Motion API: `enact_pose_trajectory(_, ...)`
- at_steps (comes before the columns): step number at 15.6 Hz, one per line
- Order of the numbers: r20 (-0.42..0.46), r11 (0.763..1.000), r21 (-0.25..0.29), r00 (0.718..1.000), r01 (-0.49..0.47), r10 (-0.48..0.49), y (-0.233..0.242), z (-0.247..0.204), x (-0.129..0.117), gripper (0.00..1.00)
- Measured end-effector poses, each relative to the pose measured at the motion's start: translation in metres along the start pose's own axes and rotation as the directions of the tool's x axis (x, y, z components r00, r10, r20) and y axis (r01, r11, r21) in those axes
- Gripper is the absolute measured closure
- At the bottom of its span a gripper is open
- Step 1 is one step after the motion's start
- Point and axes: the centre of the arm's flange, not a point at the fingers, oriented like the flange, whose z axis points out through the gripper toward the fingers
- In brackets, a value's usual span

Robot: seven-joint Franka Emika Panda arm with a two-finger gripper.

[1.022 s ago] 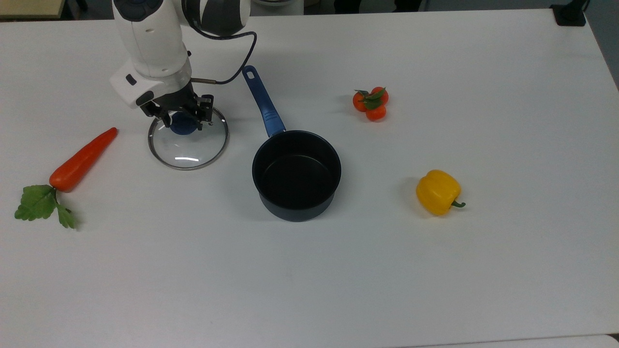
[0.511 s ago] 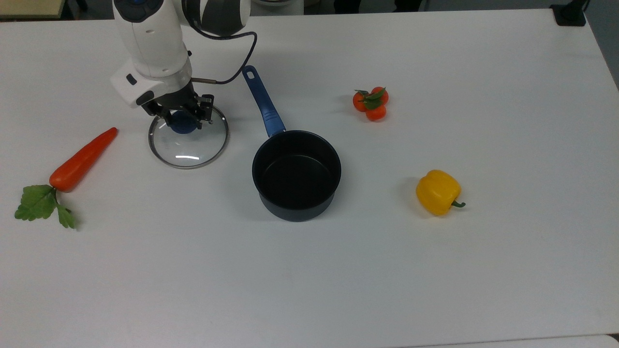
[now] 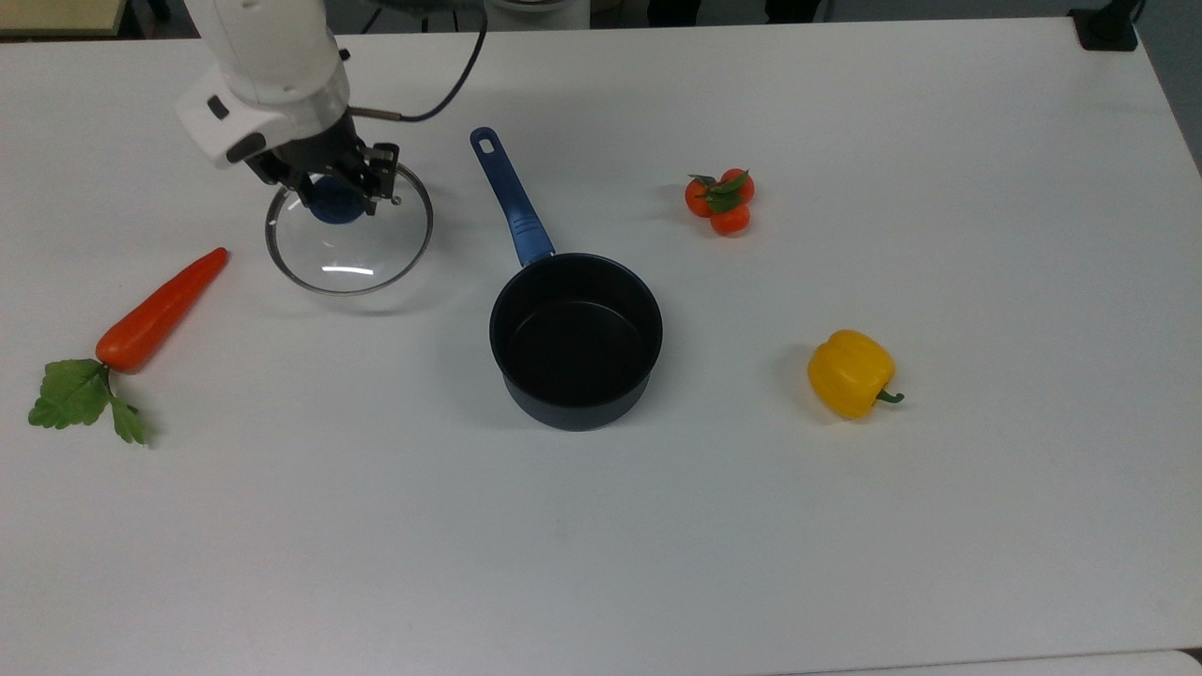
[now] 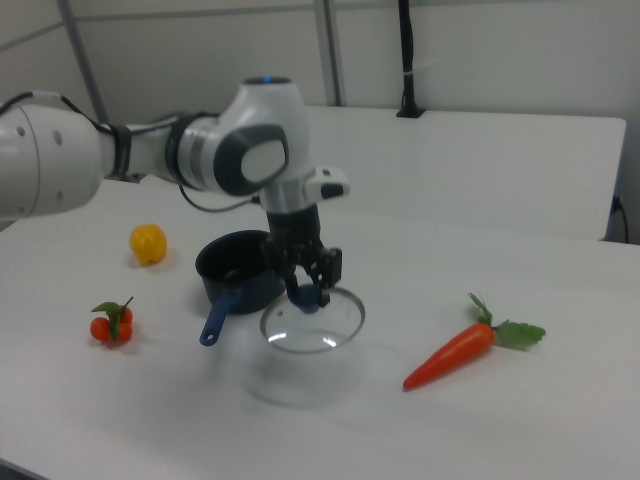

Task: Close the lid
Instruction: 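Lift the lid by its knob and carry it over the black saucepan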

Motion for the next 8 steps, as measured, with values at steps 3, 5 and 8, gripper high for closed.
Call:
enact_pose_trajectory(3,-0.036,0.999,-0.007,0.999,0.039,-0.039,-0.025,-0.045,0.008,0.4)
enact_pose_trajectory(5,-0.062,0.996,-0.013,0.994,0.091,-0.092,-0.059,-0.06,0.013,0.4)
enact_pose_trajectory(8,-0.086,0.985,-0.02,0.981,0.172,-0.174,-0.114,-0.072,0.017,0.4)
